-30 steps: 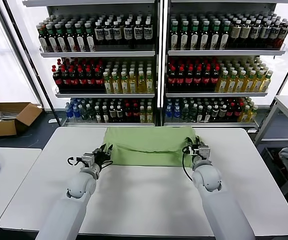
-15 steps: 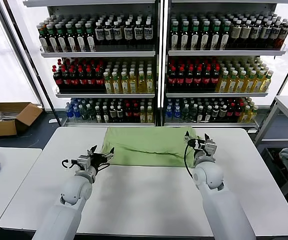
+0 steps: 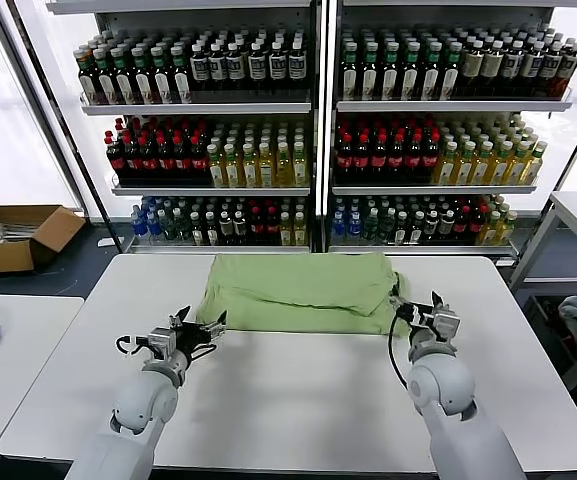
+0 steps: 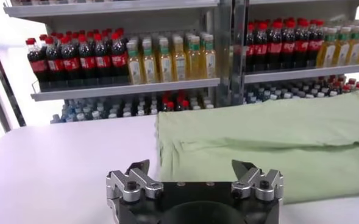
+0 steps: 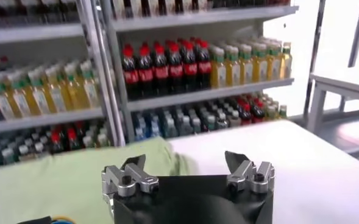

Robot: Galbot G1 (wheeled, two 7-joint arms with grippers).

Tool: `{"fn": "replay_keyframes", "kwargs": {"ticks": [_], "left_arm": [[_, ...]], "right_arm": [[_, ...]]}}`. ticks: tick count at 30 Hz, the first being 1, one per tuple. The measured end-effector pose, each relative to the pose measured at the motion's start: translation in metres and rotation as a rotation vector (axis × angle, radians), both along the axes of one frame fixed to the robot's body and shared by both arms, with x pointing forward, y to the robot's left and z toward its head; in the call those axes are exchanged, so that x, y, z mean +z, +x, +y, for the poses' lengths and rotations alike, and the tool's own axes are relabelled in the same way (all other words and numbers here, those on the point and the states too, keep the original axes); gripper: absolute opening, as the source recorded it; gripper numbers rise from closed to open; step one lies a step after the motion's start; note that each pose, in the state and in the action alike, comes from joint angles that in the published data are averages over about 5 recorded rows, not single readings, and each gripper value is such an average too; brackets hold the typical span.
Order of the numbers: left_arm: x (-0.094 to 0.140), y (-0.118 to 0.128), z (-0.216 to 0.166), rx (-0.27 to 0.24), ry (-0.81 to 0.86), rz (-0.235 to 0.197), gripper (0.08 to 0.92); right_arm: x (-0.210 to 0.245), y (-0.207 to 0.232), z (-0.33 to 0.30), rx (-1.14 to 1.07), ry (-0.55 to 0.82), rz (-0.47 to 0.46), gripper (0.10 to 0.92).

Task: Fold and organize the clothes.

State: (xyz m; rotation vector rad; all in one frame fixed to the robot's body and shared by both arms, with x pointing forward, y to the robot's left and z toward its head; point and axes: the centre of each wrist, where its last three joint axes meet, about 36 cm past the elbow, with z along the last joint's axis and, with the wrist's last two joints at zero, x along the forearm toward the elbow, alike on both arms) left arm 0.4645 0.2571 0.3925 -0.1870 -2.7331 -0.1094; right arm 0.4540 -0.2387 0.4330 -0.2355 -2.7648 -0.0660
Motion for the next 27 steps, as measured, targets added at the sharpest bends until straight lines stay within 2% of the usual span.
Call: {"fn": "replay_keyframes", "kwargs": {"ticks": [12, 27], "left_arm": [[0.004, 0.008, 0.007, 0.023, 0.017, 0.007, 0.823], [-0.004, 0.021, 0.009, 0.046, 0.028, 0.029, 0.822]], "right_arm": [[-0.011, -0.004, -0.002, 0.043, -0.066, 0.070, 0.823], [-0.028, 0.008, 0.002, 0.065, -0.069, 0.123, 0.823]]}}
